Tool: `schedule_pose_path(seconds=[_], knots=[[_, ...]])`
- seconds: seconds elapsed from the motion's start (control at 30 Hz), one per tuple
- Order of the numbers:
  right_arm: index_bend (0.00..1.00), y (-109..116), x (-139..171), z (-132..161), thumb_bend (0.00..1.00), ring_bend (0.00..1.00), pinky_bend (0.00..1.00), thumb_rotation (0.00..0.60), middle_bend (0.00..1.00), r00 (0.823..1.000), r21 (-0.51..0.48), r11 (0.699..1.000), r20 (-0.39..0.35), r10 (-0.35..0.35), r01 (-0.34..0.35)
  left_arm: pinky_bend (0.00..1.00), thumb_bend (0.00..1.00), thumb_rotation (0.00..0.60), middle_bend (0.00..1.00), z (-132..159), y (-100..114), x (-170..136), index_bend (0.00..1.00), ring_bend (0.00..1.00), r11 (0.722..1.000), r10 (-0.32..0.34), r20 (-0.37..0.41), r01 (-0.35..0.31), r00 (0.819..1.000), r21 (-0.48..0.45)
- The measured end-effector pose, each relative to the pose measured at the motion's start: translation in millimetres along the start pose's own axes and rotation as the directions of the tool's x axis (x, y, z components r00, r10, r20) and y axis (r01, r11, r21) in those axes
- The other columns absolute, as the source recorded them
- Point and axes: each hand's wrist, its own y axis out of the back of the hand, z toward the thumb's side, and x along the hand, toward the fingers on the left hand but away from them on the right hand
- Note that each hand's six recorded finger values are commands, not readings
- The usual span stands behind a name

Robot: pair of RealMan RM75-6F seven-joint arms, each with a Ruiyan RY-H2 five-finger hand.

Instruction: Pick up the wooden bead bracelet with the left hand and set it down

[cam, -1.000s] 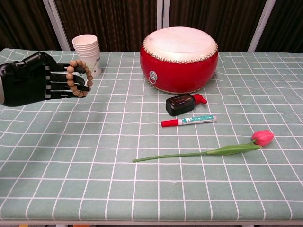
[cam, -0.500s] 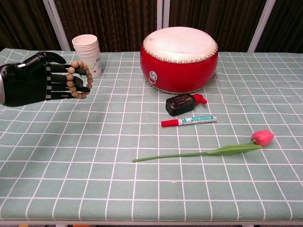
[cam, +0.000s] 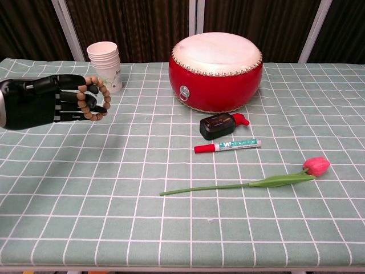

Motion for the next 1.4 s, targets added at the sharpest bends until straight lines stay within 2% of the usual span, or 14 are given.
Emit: schedule_pose_path(seconds=[0.07, 0.17, 0.4, 0.57, 0.73, 0.93, 1.07, 1.27, 1.4], knots=[[0.00, 0.0, 0.0, 0.2, 0.16, 0.00, 0.00, 0.600, 0.01, 1.000, 0.000, 1.000, 0.000, -0.001, 0.001, 0.12, 0.47, 0.495, 0.58, 0.0, 0.3, 0.2, 0.51, 0.27, 1.000, 0.004, 0.000, -0.004, 1.000, 0.000], [0.00, 0.1, 0.2, 0.2, 0.16, 0.00, 0.00, 0.600, 0.01, 1.000, 0.000, 1.000, -0.001, -0.001, 0.001, 0.12, 0.47, 0.496, 0.58, 0.1, -0.1, -0.1, 0.51, 0.27, 1.000, 0.007, -0.001, -0.007, 1.000, -0.006], [0.00, 0.7, 1.5, 0.3, 0.16, 0.00, 0.00, 0.600, 0.01, 1.000, 0.000, 1.000, 0.000, -0.004, 0.004, 0.12, 0.52, 0.382, 0.59, 0.6, -0.4, -1.0, 0.52, 0.27, 1.000, 0.006, 0.004, -0.006, 1.000, -0.008], [0.00, 1.5, 2.2, 0.6, 0.16, 0.00, 0.00, 0.600, 0.01, 1.000, 0.001, 1.000, -0.001, -0.007, 0.007, 0.12, 0.58, 0.378, 0.59, 0.8, -1.4, -1.6, 0.52, 0.27, 1.000, 0.003, 0.006, -0.003, 1.000, -0.006], [0.00, 2.4, 3.3, 0.8, 0.16, 0.00, 0.00, 0.600, 0.01, 1.000, 0.000, 1.000, -0.002, -0.011, 0.011, 0.12, 0.65, 0.433, 0.59, 0.5, -1.5, -2.4, 0.52, 0.27, 1.000, 0.003, 0.007, -0.003, 1.000, -0.008], [0.00, 3.9, 3.6, 1.8, 0.16, 0.00, 0.00, 0.600, 0.01, 1.000, 0.000, 1.000, -0.007, -0.018, 0.018, 0.12, 0.67, 0.486, 0.59, 1.7, -1.5, -3.6, 0.52, 0.27, 1.000, 0.003, 0.013, -0.003, 1.000, -0.009], [0.00, 4.5, 4.1, 2.2, 0.16, 0.00, 0.00, 0.600, 0.01, 1.000, -0.001, 1.000, -0.009, -0.022, 0.022, 0.12, 0.68, 0.599, 0.59, 2.2, -1.1, -3.9, 0.52, 0.27, 1.000, 0.003, 0.014, -0.003, 1.000, 0.000], [0.00, 5.9, 4.6, 2.3, 0.17, 0.00, 0.00, 0.600, 0.01, 1.000, 0.000, 1.000, -0.010, -0.027, 0.027, 0.12, 0.72, 0.600, 0.58, 3.6, -1.8, -3.1, 0.51, 0.27, 1.000, 0.003, 0.011, -0.003, 1.000, 0.009], [0.00, 6.1, 4.9, 2.1, 0.17, 0.00, 0.00, 0.600, 0.01, 1.000, 0.000, 1.000, -0.010, -0.027, 0.027, 0.12, 0.71, 0.600, 0.50, 4.1, -2.5, -4.2, 0.44, 0.24, 1.000, 0.003, 0.021, -0.003, 1.000, 0.011]])
